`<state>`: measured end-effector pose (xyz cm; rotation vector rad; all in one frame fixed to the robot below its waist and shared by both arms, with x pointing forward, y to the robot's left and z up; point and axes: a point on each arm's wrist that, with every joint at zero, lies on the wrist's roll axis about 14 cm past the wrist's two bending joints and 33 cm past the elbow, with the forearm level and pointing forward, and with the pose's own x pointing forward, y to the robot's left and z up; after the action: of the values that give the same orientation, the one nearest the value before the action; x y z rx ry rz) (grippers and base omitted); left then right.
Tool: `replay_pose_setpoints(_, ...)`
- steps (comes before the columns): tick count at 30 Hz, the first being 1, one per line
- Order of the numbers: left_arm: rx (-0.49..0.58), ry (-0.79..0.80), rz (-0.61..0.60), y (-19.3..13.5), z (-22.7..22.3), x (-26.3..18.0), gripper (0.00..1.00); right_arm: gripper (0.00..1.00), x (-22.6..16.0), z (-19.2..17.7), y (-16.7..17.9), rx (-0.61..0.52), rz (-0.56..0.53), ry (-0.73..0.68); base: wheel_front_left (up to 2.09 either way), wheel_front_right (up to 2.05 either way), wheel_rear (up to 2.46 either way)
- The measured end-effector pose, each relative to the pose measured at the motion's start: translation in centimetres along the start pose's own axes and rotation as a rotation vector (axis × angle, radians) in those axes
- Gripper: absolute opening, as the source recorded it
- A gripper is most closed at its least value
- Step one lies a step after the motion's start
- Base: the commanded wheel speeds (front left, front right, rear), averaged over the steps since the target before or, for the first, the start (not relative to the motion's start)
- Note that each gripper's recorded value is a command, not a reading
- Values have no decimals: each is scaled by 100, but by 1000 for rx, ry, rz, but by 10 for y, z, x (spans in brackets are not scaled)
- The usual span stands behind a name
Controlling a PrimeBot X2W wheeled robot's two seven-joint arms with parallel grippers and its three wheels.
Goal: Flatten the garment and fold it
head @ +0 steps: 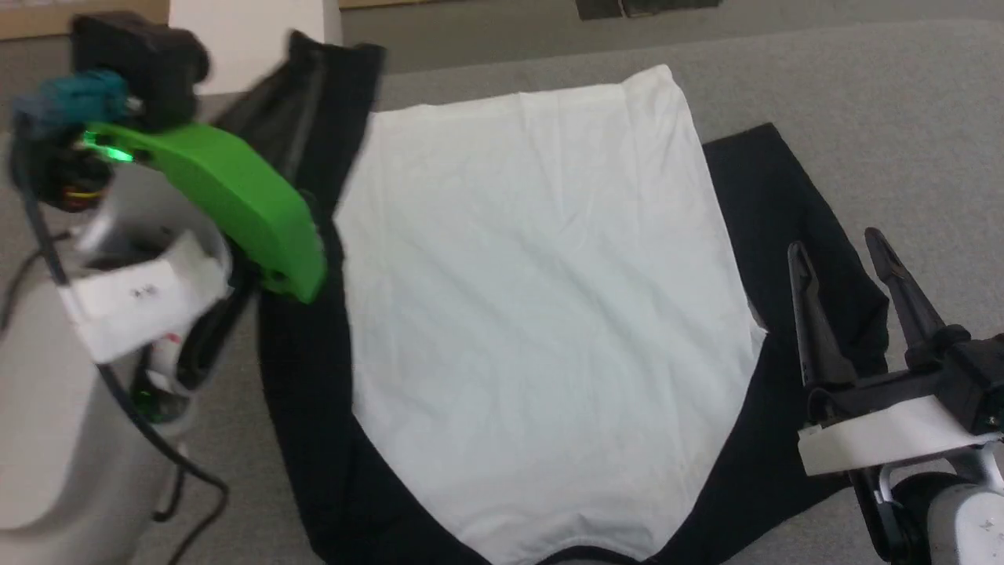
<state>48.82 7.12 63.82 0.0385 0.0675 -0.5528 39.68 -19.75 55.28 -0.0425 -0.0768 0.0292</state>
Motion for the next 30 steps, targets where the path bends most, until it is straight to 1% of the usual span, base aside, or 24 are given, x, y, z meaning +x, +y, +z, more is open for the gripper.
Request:
replay_pose_setpoints(2, -9, -31, -73, -29, 9, -7, 0, 100, -1, 7, 4, 4, 13, -17, 0, 0, 0)
replay_pose_setpoints(3, -41, -74, -177, -71, 18, -14, 0, 100, -1, 18, 13, 11, 38, -44, 0, 0, 0)
replay_pose_setpoints(5, -75, -65, -247, -97, 14, -14, 0, 100, -1, 24, 18, 14, 52, -59, 0, 0, 0)
replay_pose_setpoints(9, -150, 25, -383, -151, -20, -11, 0, 100, -2, 29, 21, 15, 60, -74, 0, 0, 0)
replay_pose_setpoints(12, -196, 123, -452, -181, -59, -8, 0, 100, -3, 27, 17, 13, 51, -68, 0, 0, 0)
replay_pose_setpoints(15, -210, 220, -507, -205, -97, -7, 0, 100, -5, 25, 14, 11, 40, -58, 0, 0, 0)
replay_pose_setpoints(20, -190, 377, -583, -235, -157, -17, 0, 100, -8, 21, 8, 7, 20, -44, 0, 0, 0)
replay_pose_setpoints(24, -186, 453, -616, -251, -187, -27, 0, 100, -10, 17, 4, 7, 7, -35, 0, 0, 0)
replay_pose_setpoints(28, -181, 510, -625, -258, -208, -34, 0, 100, -11, 14, 3, 11, 5, -26, 0, 0, 0)
replay_pose_setpoints(29, -181, 517, -622, -258, -212, -35, 13, 100, -11, 13, 3, 14, 5, -24, 0, 0, 0)
replay_pose_setpoints(30, -182, 519, -620, -258, -214, -36, 64, 100, -11, 12, 3, 14, 6, -22, 0, 0, 0)
